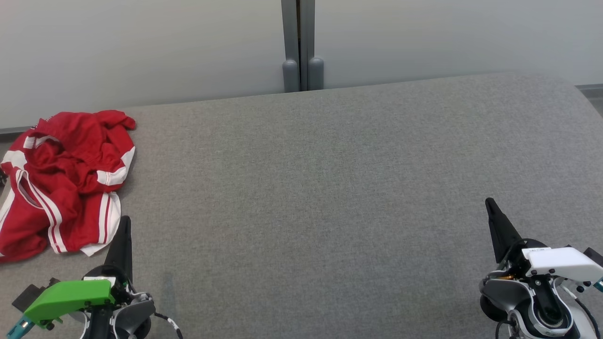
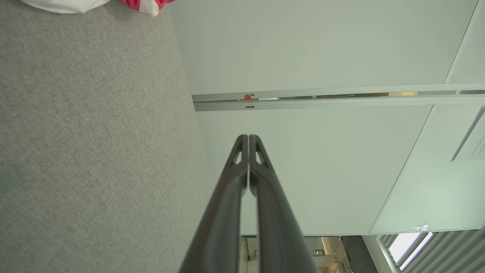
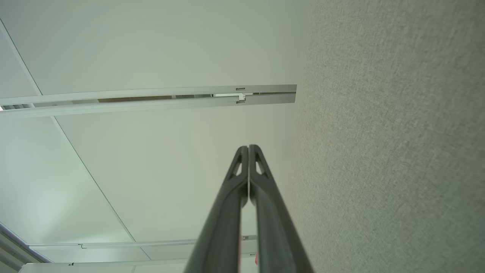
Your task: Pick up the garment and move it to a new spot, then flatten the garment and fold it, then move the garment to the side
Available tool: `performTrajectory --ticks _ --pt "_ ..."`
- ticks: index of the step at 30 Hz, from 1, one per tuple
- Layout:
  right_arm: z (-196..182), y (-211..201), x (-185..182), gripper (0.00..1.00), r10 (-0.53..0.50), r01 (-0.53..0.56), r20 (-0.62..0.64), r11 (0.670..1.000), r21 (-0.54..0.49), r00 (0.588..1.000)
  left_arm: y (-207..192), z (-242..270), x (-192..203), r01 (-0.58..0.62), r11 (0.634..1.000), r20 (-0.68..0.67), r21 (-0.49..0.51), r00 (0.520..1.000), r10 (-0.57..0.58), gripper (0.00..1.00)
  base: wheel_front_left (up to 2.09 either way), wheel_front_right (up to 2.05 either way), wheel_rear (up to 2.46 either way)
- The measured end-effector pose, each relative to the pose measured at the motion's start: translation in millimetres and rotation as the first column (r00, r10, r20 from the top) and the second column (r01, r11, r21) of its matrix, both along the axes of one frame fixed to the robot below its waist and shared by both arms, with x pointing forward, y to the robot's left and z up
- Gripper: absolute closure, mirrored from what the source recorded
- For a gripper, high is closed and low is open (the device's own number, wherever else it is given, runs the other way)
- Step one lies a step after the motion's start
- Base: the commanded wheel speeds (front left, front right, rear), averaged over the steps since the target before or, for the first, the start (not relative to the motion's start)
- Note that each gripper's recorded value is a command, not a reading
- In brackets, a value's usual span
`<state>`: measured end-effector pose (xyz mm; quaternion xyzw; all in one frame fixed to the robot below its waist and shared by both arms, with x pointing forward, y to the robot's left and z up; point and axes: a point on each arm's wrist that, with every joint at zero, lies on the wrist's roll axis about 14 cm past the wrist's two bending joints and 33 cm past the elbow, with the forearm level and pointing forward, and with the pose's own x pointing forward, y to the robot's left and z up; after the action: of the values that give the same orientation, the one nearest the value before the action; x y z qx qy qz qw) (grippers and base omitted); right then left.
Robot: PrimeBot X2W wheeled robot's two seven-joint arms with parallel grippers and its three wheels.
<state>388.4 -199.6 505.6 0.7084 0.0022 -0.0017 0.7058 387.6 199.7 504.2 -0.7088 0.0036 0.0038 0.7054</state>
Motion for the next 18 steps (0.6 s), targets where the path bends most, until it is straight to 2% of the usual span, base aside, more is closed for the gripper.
performTrajectory --ticks 18 --pt "0.0 0.0 0.0 1.0 0.0 0.0 0.0 1.0 0.0 1.0 0.0 -0.1 0.0 0.0 1.0 0.0 0.0 1.0 0.0 1.0 0.0 0.0 0.0"
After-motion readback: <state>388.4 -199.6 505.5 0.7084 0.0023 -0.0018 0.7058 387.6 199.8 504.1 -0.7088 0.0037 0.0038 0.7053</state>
